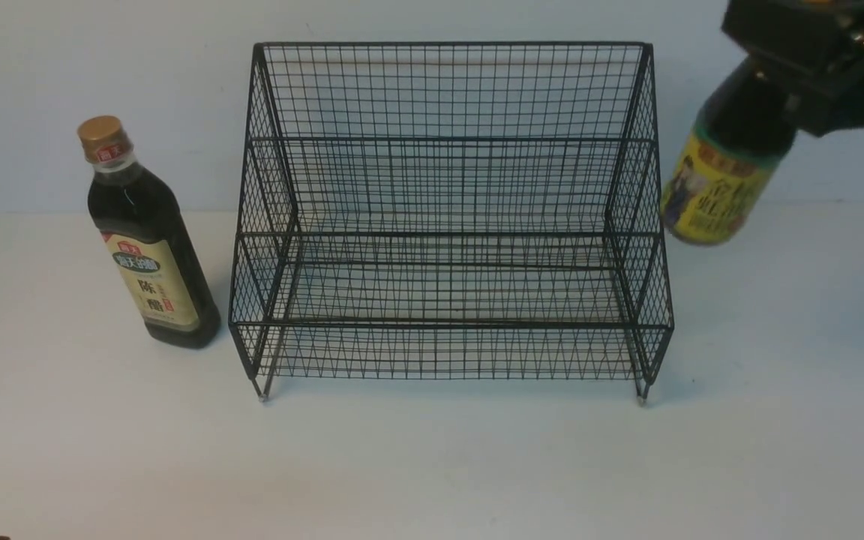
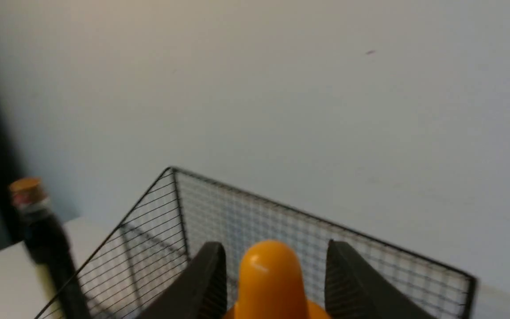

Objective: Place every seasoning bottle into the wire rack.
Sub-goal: Use the right arm to put the condiment bottle back on the shelf

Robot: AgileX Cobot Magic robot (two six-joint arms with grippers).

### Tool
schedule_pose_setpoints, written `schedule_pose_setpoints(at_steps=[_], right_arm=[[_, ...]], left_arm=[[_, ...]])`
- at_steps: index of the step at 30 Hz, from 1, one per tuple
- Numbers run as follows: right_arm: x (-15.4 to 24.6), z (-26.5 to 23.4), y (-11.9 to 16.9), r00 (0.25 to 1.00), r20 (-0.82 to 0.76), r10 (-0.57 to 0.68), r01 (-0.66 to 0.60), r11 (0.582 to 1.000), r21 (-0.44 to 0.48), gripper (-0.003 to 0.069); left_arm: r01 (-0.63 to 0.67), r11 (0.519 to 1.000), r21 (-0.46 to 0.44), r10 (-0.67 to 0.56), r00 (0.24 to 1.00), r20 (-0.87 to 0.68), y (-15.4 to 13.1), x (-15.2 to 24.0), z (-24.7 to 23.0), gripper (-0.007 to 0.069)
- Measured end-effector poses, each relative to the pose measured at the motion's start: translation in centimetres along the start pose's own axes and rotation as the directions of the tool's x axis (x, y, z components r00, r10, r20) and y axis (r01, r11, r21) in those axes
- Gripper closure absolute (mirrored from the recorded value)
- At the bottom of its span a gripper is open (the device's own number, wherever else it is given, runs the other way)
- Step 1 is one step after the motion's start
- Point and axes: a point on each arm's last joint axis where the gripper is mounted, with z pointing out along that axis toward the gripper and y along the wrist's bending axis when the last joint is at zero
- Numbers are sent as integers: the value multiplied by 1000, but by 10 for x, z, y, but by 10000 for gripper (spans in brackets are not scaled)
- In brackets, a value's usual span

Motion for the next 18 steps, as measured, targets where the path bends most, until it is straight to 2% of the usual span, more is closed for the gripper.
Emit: schedule_pose_setpoints(at_steps=[4,13,18], right_arm=[[10,19,7,997,-69,-29,24,997,-74,384],[7,64,-19,996,-77,-35,33,999,-29,384],[14,77,-22,995,-91,48,-54,996,-66,384]], left_arm=[[0,1000,0,0,1000,0,0,0,0,630],[0,1000,0,0,1000,0,0,0,0,630],[0,1000,0,0,1000,0,0,0,0,630]])
